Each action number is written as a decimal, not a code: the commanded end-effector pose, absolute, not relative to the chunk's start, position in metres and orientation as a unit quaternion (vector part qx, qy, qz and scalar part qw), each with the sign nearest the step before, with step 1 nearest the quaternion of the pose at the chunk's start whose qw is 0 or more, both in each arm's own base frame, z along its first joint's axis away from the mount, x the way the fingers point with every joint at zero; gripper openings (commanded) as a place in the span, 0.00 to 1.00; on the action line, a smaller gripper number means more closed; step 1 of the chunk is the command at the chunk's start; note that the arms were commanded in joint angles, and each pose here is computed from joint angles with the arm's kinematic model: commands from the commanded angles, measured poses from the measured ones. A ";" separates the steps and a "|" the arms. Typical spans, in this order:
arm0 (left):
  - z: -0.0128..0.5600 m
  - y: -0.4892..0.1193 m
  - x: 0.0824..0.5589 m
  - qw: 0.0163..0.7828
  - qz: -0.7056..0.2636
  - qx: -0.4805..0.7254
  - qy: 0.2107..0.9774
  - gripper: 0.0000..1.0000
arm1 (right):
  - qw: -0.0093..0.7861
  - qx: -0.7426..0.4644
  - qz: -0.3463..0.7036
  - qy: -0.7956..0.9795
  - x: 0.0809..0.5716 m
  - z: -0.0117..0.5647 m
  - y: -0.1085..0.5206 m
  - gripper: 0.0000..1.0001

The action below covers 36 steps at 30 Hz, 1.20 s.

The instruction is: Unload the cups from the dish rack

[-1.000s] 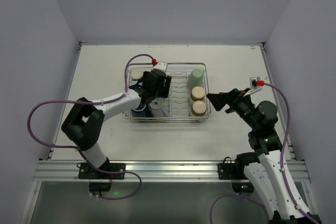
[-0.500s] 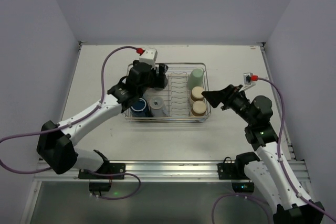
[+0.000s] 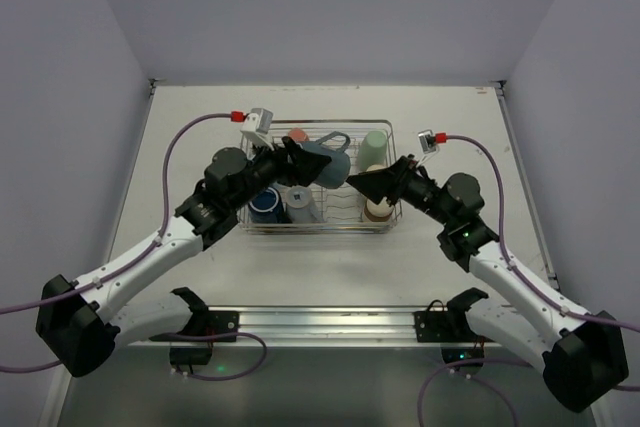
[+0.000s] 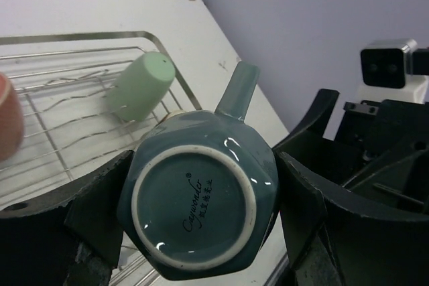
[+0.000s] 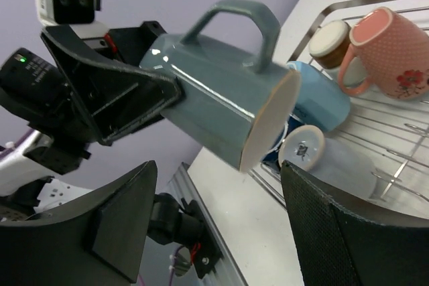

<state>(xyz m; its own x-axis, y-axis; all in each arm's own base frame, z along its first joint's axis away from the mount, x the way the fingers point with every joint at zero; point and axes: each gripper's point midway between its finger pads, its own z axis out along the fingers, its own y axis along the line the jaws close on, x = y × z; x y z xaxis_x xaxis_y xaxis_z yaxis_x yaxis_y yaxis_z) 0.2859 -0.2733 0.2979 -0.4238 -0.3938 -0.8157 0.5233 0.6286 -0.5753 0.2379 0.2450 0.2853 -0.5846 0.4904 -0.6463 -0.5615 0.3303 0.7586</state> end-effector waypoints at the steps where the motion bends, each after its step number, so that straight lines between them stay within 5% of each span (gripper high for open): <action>1: 0.369 -0.287 0.265 0.554 -0.555 0.044 0.618 0.06 | 0.481 -0.033 0.614 0.625 0.238 0.321 0.254 0.76; 9: 0.381 -0.285 0.247 0.542 -0.629 0.024 0.557 0.03 | 0.470 -0.050 0.653 0.592 0.235 0.340 0.269 0.63; 13: 0.385 -0.286 0.243 0.543 -0.642 0.018 0.541 0.06 | 0.466 -0.051 0.676 0.568 0.230 0.353 0.274 0.42; 15: 0.384 -0.285 0.243 0.544 -0.642 0.017 0.540 0.17 | 0.473 -0.050 0.682 0.555 0.229 0.359 0.274 0.37; 19: 0.382 -0.286 0.242 0.546 -0.637 0.027 0.543 0.75 | 0.454 -0.056 0.708 0.538 0.220 0.365 0.279 0.19; 22: 0.377 -0.286 0.240 0.546 -0.627 0.036 0.555 0.95 | 0.439 -0.070 0.731 0.517 0.211 0.372 0.281 0.00; 36: 0.378 -0.206 0.222 0.633 -0.399 0.086 0.657 1.00 | 0.536 -0.049 0.580 0.612 0.249 0.385 0.243 0.00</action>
<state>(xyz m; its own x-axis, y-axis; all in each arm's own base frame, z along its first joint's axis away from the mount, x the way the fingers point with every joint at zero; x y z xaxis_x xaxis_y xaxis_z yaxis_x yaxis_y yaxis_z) 0.2242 -0.2391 0.3717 -0.2846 -0.4964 -0.8201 0.6693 0.5096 -0.5407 0.2216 0.2708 0.3554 -0.5861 0.5069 -0.6320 -0.6655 0.1437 0.7324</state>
